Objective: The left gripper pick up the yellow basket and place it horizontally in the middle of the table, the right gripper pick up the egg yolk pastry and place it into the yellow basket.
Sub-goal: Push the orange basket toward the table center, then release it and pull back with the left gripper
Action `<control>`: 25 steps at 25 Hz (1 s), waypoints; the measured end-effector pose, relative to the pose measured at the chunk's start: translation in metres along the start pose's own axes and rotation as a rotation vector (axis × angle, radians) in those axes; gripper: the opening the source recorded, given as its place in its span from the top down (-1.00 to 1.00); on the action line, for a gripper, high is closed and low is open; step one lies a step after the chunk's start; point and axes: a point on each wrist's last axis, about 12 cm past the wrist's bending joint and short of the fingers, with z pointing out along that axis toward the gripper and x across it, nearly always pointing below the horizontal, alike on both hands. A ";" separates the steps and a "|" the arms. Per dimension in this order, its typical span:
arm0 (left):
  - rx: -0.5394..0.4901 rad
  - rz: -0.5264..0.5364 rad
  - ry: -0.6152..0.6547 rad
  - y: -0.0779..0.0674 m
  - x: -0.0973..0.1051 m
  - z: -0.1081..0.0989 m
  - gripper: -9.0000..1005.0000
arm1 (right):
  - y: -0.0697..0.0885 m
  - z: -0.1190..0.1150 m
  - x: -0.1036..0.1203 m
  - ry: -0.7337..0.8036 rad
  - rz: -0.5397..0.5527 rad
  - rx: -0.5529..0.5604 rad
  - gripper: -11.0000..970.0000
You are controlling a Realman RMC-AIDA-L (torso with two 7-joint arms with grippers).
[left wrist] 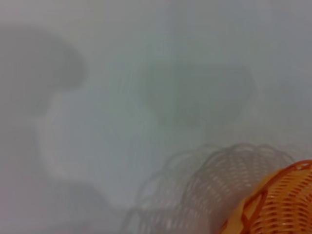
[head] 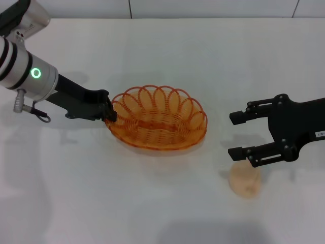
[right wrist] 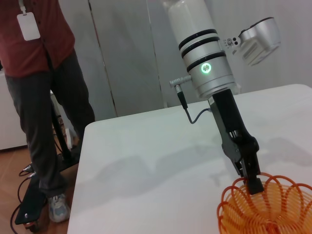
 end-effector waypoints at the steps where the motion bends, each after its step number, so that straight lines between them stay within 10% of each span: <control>1: 0.000 0.000 0.000 0.000 0.000 0.000 0.83 | 0.000 0.000 0.000 0.001 0.000 0.000 -0.53; 14: 0.019 -0.011 -0.005 0.000 0.002 0.003 0.83 | 0.000 0.001 0.002 0.004 0.008 -0.001 -0.53; 25: 0.057 0.013 -0.017 -0.001 0.002 0.002 0.26 | -0.001 -0.001 0.002 0.004 0.010 0.004 -0.53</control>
